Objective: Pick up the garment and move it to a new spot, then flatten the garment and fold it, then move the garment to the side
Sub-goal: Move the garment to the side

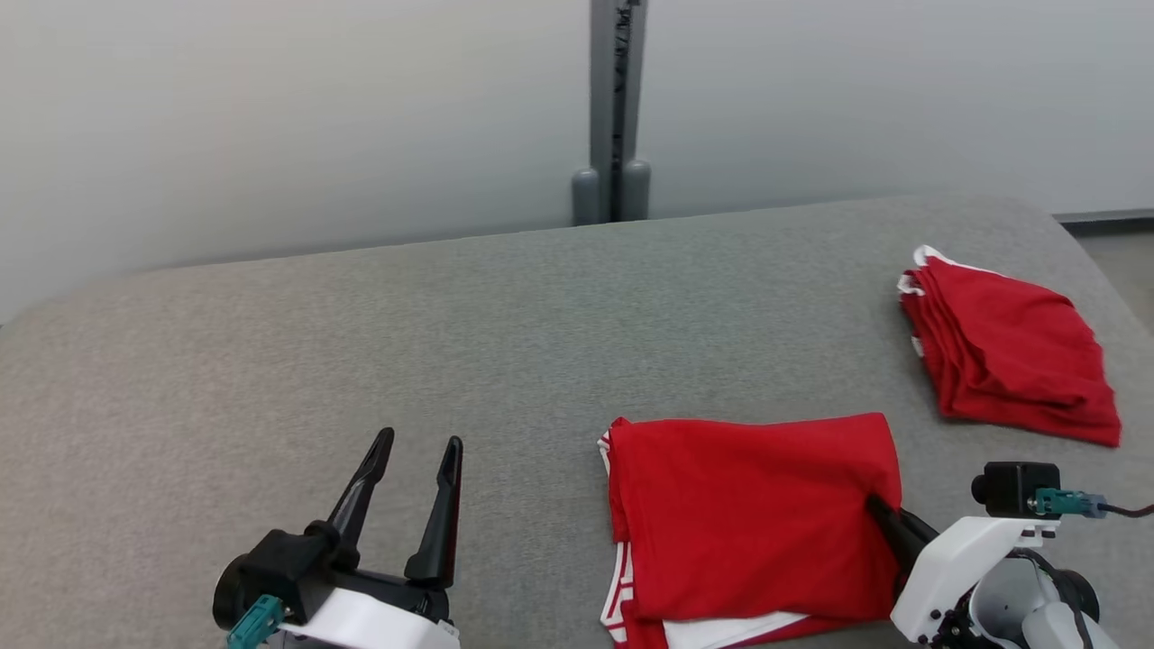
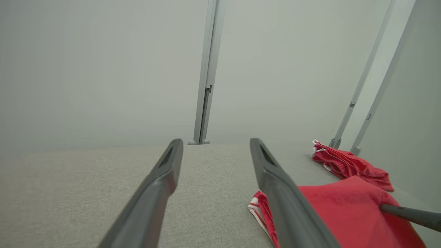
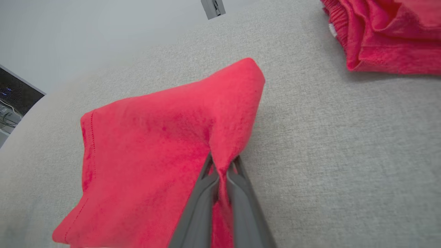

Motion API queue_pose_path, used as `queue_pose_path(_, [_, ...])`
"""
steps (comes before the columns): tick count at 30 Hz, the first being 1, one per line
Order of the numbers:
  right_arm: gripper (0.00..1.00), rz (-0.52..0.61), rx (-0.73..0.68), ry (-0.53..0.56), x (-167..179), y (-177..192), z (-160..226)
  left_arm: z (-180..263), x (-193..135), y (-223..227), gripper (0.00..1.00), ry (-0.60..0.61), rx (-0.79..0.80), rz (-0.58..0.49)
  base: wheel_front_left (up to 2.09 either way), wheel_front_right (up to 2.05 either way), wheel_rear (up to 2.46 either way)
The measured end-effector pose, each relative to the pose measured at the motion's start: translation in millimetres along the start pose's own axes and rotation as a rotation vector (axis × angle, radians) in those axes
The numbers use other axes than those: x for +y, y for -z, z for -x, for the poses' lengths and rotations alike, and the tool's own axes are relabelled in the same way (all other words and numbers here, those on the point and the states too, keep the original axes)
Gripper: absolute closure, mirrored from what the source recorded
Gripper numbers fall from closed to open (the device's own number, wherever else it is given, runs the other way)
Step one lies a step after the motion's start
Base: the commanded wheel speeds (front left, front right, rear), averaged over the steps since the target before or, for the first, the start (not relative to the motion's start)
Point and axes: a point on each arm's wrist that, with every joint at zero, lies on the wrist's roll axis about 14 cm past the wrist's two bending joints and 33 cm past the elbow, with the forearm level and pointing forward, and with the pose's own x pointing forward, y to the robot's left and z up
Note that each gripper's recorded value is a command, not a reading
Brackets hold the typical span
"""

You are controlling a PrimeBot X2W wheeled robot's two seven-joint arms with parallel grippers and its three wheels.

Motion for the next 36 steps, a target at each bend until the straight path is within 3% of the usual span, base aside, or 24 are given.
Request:
queue_pose_path(13, [1.00, -0.040, -0.069, 0.108, -39, -1, 32, -31, -58, 23, 0.00, 0.186, 0.060, 0.036, 0.00, 0.00, 0.00])
queue_pose_path(20, [1.00, 0.047, -0.097, 0.057, -31, -20, 22, -33, -58, 33, 0.00, 0.189, 0.088, 0.047, 0.00, 0.00, 0.00])
queue_pose_path(27, [1.00, 0.168, -0.127, 0.004, -23, -67, -10, -46, -51, 43, 0.00, 0.172, 0.103, 0.057, 0.00, 0.00, 0.00])
queue_pose_path(36, [1.00, 0.267, -0.150, 0.027, -44, -118, -44, -58, -39, 61, 0.00, 0.146, 0.139, 0.063, 0.00, 0.00, 0.00])
